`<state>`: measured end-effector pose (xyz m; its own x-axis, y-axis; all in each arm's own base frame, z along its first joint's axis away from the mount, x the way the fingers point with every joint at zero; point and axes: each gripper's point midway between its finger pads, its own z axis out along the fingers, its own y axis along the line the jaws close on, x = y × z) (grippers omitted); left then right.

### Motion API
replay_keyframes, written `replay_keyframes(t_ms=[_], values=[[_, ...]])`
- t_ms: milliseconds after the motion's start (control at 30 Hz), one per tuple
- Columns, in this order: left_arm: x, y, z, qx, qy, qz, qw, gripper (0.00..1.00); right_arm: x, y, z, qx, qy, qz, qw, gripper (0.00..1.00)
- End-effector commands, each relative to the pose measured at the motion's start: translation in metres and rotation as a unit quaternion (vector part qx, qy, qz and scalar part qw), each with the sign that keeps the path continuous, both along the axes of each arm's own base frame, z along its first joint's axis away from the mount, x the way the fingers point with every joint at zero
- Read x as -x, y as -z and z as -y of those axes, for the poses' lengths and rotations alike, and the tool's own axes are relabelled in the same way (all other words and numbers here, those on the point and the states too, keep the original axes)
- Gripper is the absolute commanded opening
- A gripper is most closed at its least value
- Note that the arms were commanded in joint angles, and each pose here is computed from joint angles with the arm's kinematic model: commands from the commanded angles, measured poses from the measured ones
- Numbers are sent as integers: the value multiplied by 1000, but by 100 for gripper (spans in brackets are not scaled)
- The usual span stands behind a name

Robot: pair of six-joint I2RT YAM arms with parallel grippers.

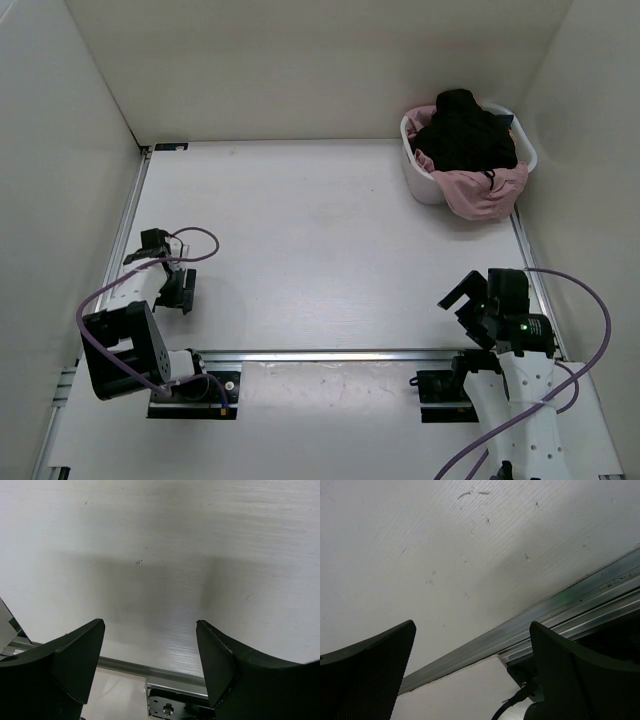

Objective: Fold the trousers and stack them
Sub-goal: Grab the trousers from the pile

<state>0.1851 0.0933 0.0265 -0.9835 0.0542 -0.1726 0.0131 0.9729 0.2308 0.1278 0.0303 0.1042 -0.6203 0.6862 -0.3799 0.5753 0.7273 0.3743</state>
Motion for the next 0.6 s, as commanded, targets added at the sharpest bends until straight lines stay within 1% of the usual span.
replay_keyframes(t_ms=[0,67,100,167,200,233,267,300,333,367,400,433,500,533,567], values=[[-12,-12,-2,-7,1,35,999,85,-11,-20,11,33,2,22,999,99],[-14,-17,-8,-24,-3,37,999,85,-14,-25,15,52,-13,17,998,99],[-18,-23,-11,-31,-12,48,998,85,-20,-39,16,59,-22,32,998,99],[-40,-61,-18,-53,-19,120,991,87,-28,-52,21,78,-32,34,996,99],[-60,-105,-19,-65,3,195,979,89,-42,-75,27,101,-39,60,992,99],[-69,-129,-17,-66,20,233,970,91,-49,-87,30,111,-42,75,990,99],[-78,-154,-14,-67,38,268,960,100,-58,-101,32,122,-45,91,987,99],[-85,-177,-11,-68,57,298,951,100,-68,-116,35,141,-57,110,982,99],[-95,-197,-4,-66,91,321,940,100,-84,-124,37,148,-66,112,980,99],[-106,-230,-6,-78,101,351,927,100,-106,-163,40,167,-62,165,970,99],[-111,-242,-8,-86,108,359,923,100,-119,-181,46,184,-58,178,965,99],[-117,-251,-9,-91,120,364,919,100,-144,-182,51,201,-65,156,965,99],[-137,-274,-14,-96,120,377,913,100,-181,-209,61,228,-58,170,957,99],[-143,-280,-14,-91,110,384,912,100,-217,-227,67,238,-57,176,953,99],[-154,-290,-15,-88,113,387,911,100,-240,-237,67,236,-63,191,951,99]])
